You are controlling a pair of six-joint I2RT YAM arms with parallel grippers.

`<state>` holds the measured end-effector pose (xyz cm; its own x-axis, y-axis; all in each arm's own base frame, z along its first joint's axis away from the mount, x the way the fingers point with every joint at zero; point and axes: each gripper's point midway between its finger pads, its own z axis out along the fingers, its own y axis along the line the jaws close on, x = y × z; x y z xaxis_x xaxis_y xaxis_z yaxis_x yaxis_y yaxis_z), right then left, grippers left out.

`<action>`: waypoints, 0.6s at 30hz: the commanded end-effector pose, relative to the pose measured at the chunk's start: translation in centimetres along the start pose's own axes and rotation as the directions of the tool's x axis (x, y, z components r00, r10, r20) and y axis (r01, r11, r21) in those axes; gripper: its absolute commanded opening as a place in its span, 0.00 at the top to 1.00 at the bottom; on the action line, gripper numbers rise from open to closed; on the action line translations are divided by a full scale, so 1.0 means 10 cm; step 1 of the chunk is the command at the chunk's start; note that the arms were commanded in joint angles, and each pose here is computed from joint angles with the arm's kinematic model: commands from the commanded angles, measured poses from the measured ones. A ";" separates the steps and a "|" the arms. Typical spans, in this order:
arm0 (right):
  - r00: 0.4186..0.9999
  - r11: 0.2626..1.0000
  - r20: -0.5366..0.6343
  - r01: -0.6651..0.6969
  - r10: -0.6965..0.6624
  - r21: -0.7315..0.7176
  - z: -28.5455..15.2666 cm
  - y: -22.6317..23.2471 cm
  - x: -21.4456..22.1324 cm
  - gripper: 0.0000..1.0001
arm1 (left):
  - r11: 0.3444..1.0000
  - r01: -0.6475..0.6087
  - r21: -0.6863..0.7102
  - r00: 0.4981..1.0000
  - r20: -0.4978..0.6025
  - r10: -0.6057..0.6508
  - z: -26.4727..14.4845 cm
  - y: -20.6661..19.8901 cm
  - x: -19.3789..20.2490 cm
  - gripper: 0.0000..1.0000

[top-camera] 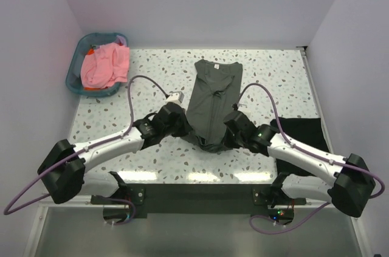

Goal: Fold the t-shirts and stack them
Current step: Fold the tshirt

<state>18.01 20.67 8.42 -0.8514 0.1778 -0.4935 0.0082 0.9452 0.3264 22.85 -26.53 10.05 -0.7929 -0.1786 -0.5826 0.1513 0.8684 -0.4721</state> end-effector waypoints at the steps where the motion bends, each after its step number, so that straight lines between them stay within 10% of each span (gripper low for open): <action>1: 0.985 0.999 0.170 -0.029 0.023 0.038 0.05 -0.01 -0.65 1.00 | 1.000 -0.013 0.011 0.996 0.085 0.012 0.15 -0.17 -0.42 1.00; 18: 0.931 0.975 0.309 -0.217 0.194 0.042 0.71 -0.37 -1.98 1.00 | 0.994 0.099 -0.055 0.975 0.204 -0.086 1.11 -0.14 -1.41 1.00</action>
<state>35.36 14.75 9.09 -0.6842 0.4089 -0.6038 0.2588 0.9103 0.3232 37.43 -29.10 9.24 -0.7190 -0.3165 -0.6187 -0.0033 0.8918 -0.4524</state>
